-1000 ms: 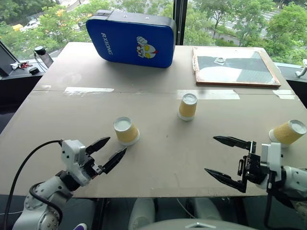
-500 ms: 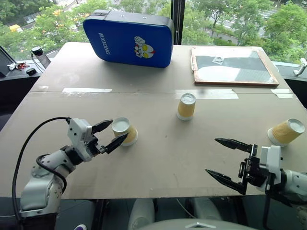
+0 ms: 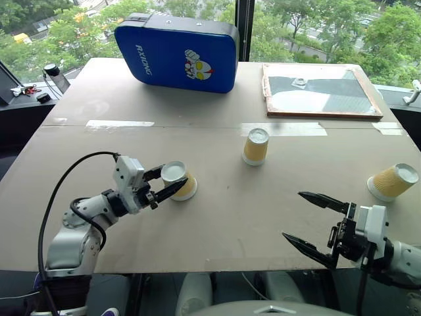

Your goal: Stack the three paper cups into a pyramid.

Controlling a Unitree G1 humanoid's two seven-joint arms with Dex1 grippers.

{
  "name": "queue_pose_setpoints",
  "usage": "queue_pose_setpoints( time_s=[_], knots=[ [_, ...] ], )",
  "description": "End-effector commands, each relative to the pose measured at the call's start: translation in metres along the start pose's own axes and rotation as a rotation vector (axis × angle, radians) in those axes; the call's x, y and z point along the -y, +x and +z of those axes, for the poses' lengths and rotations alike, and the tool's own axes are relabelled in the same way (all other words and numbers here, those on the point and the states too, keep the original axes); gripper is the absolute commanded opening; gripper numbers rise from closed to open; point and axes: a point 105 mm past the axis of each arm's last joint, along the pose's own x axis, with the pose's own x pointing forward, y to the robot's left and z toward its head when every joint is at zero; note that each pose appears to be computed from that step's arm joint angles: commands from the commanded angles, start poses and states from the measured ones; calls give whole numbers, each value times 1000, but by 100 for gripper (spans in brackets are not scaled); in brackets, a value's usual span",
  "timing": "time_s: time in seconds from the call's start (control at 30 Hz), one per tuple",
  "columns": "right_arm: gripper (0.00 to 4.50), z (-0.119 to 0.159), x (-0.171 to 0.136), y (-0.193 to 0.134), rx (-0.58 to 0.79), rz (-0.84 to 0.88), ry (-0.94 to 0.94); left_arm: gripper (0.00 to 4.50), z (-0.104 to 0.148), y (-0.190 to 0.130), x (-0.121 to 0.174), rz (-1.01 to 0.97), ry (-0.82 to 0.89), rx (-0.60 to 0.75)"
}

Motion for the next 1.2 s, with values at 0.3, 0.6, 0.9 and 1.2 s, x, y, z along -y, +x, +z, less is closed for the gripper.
queue_pose_setpoints(
  time_s=[0.3,0.6,0.9,1.2],
  knots=[
    [450,10,1,-6,16,-123,-73,244,14,61,-1,-105,42,45],
    [450,9,3,-8,12,-188,-80,244,5,82,-6,-131,53,42],
    [450,7,19,-12,18,-326,-79,443,22,59,-8,-127,-4,118],
    [450,-13,68,-5,-95,-500,-66,443,27,0,24,-219,-58,53]
  ],
)
